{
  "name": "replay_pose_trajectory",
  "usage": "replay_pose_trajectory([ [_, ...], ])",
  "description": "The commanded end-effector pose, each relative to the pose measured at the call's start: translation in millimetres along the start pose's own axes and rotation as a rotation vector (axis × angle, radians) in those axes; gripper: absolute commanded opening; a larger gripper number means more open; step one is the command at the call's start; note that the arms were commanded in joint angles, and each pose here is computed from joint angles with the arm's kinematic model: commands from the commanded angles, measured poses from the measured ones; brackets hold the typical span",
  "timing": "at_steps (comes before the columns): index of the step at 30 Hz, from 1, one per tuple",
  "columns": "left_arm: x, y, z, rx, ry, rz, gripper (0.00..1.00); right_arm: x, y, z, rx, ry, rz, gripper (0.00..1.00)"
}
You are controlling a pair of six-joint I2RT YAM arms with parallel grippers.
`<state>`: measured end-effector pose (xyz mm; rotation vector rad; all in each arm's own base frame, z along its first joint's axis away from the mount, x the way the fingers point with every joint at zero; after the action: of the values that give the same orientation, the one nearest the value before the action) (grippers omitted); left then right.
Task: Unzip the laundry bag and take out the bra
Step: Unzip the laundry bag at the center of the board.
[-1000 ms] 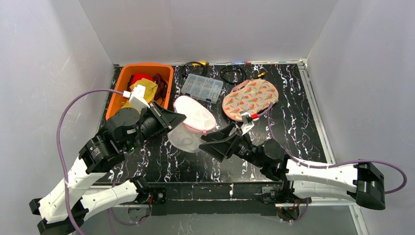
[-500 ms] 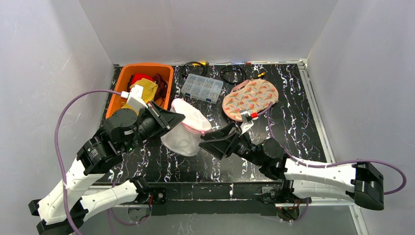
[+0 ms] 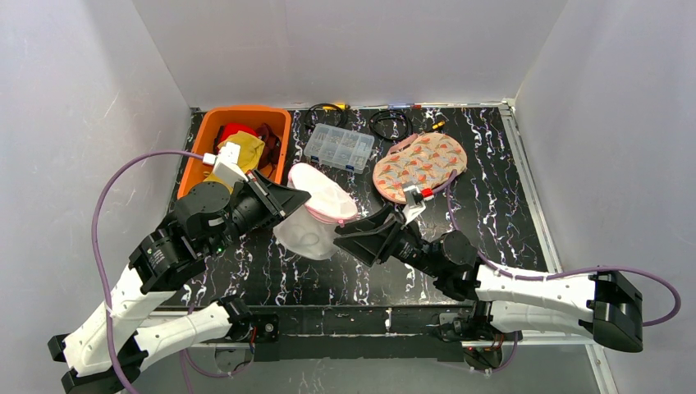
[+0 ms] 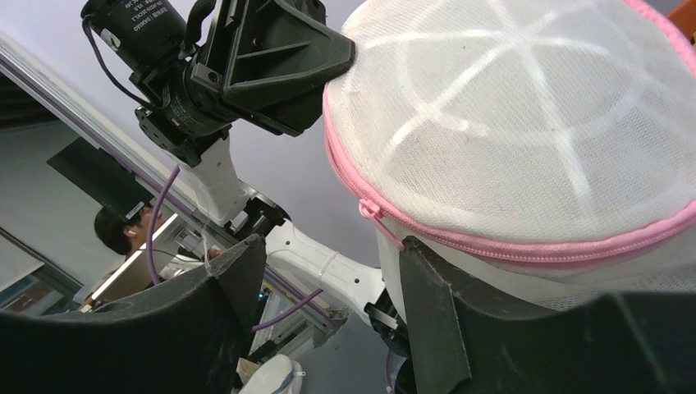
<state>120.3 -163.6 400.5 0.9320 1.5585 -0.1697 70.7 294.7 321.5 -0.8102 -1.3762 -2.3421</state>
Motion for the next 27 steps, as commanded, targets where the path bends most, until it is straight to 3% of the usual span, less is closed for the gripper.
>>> replay_pose_trajectory([
  [1,-10.8,7.6,-5.6,-0.034,-0.043,-0.011,0.00,22.4,28.6,10.2,-0.094,0.085,-0.027,0.67],
  [12,-11.6,6.6,-4.2,-0.027,-0.046,-0.013,0.00,19.2,28.6,11.7,-0.090,0.058,-0.032,0.63],
  [19,-18.9,10.1,-7.0,-0.033,-0.065,-0.014,0.00,9.7,22.3,10.7,-0.075,0.015,-0.023,0.85],
  [27,-24.2,10.0,-8.1,-0.022,-0.083,-0.017,0.00,10.2,24.5,13.6,-0.083,0.022,-0.022,0.84],
])
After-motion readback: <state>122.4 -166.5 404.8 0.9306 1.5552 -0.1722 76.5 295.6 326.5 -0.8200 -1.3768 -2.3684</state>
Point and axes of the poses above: each gripper's point midway between its finger pads, its own z axis out along the fingers, its own x axis along the line the jaws close on, y = z × x, the point moved 6 cm from there along -z, back along the fingers, and after that the axes turned 8 degrees about -z, right-handed, at the moved point
